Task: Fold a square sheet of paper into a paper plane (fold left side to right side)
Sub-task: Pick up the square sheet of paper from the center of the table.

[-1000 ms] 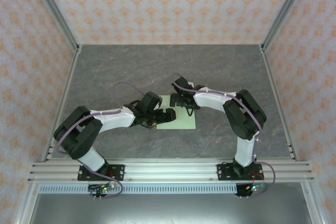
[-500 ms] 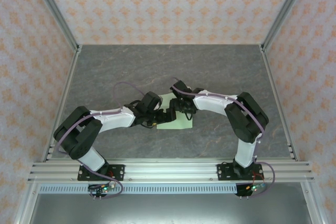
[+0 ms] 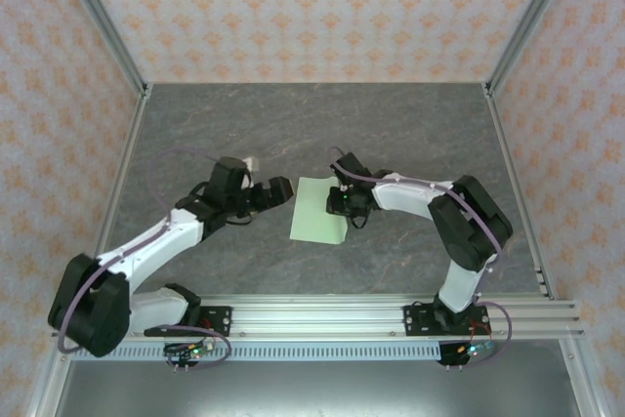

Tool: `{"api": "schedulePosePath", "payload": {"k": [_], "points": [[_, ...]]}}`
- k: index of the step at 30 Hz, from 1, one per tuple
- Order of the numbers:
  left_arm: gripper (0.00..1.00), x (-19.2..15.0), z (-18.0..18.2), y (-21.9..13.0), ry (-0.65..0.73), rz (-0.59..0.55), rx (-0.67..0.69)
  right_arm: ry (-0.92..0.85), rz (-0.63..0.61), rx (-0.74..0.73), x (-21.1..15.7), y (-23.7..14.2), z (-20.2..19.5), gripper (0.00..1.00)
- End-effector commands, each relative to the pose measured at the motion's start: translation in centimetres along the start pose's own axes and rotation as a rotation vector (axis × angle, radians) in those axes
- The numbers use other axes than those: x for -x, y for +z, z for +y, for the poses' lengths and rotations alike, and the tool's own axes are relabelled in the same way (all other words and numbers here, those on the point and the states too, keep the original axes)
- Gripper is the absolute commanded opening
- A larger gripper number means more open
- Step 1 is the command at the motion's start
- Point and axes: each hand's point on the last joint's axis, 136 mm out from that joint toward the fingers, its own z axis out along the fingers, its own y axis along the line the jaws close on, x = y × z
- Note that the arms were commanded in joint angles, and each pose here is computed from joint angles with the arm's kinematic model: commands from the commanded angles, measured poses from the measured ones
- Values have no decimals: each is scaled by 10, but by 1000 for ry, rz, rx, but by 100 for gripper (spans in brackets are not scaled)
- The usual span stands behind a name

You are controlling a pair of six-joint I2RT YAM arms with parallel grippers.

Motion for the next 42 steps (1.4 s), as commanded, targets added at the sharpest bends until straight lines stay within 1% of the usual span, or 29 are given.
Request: {"api": "schedulePosePath", "payload": {"k": [1, 2, 5, 10, 14, 16, 21, 25, 28, 32, 35, 37, 40, 42], "points": [[100, -12, 22, -12, -34, 42, 21, 42, 0, 187, 4, -14, 23, 23], [100, -10, 23, -16, -50, 35, 3, 53, -13, 228, 7, -18, 26, 21], [100, -1, 21, -28, -98, 3, -62, 94, -42, 364, 16, -33, 35, 20], [100, 17, -5, -48, -145, -47, -230, 156, -115, 623, 38, -74, 45, 19], [100, 31, -43, -68, -126, -62, -383, 140, -171, 792, 54, -122, 53, 19], [100, 38, -58, -78, -113, -69, -437, 110, -192, 840, 58, -146, 59, 19], [100, 56, -104, -108, -42, -81, -579, -19, -254, 963, 55, -221, 88, 19], [100, 68, -136, -129, 38, -83, -669, -132, -311, 1048, 45, -287, 110, 18], [100, 74, -164, -148, 127, -92, -751, -229, -334, 1098, 29, -330, 126, 18], [100, 56, -209, -165, 316, -51, -838, -347, -349, 1137, 5, -369, 147, 19], [100, 41, -239, -174, 414, -23, -903, -398, -347, 1165, -8, -386, 160, 19], [100, 39, -252, -178, 440, -20, -931, -415, -348, 1179, -12, -392, 165, 19], [100, 38, -260, -180, 452, -21, -947, -418, -367, 1176, -11, -395, 166, 19], [100, 37, -261, -180, 451, -22, -950, -413, -384, 1144, -9, -392, 163, 19]]}}
